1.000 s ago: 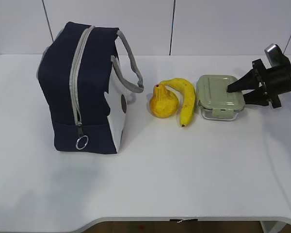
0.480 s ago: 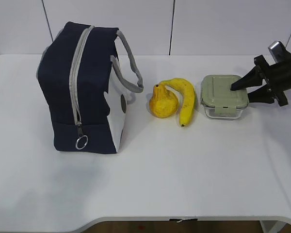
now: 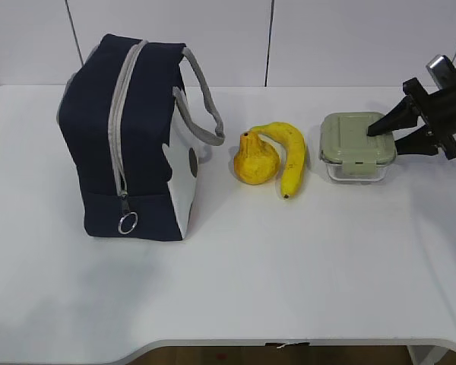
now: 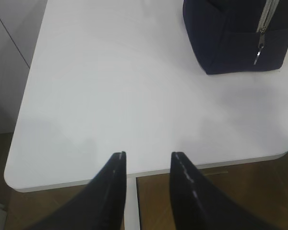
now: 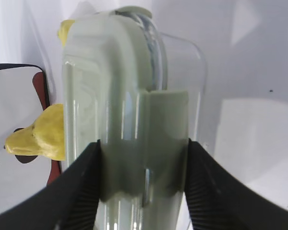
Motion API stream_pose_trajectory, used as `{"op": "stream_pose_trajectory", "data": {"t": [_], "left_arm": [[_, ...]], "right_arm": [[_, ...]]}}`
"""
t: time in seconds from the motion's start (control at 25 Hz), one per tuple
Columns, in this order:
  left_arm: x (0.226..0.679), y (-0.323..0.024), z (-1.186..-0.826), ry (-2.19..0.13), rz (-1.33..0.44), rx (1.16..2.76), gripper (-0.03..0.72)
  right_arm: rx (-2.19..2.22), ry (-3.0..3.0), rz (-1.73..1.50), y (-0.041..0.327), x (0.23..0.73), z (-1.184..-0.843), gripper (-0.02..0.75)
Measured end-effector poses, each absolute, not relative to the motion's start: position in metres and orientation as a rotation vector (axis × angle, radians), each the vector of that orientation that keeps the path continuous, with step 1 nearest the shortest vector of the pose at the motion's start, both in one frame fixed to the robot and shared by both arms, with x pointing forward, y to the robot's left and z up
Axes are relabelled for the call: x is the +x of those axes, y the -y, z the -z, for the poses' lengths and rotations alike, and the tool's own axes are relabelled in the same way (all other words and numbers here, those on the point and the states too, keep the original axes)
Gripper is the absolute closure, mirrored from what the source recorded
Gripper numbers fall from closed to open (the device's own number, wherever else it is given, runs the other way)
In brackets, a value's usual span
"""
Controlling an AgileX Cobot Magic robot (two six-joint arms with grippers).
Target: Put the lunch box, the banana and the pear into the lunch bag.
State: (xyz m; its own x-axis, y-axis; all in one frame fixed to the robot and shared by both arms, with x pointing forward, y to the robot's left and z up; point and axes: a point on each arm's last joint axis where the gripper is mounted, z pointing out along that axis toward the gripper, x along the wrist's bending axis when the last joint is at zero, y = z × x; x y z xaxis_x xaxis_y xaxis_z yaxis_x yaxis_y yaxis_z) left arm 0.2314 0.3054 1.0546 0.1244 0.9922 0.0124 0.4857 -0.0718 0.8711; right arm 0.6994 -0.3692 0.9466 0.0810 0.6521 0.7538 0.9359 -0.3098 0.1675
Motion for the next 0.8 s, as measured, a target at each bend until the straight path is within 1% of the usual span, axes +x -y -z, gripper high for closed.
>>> {"op": "stream_pose_trajectory", "data": {"t": [0.12, 0.32, 0.8], "left_arm": [[0.231, -0.305, -1.055, -1.456, -0.865, 1.662, 0.448], [0.231, -0.305, -1.055, -1.456, -0.862, 1.662, 0.448], [0.233, -0.305, -1.055, -1.46, -0.855, 1.668, 0.449]], "right_arm": [[-2.013, 1.578, 1.077, 0.37, 0.699, -0.948, 0.353], [-2.01, 1.611, 1.089, 0.365, 0.697, -0.962, 0.353], [-1.947, 1.715, 1.067, 0.323, 0.692, -0.994, 0.353]]}}
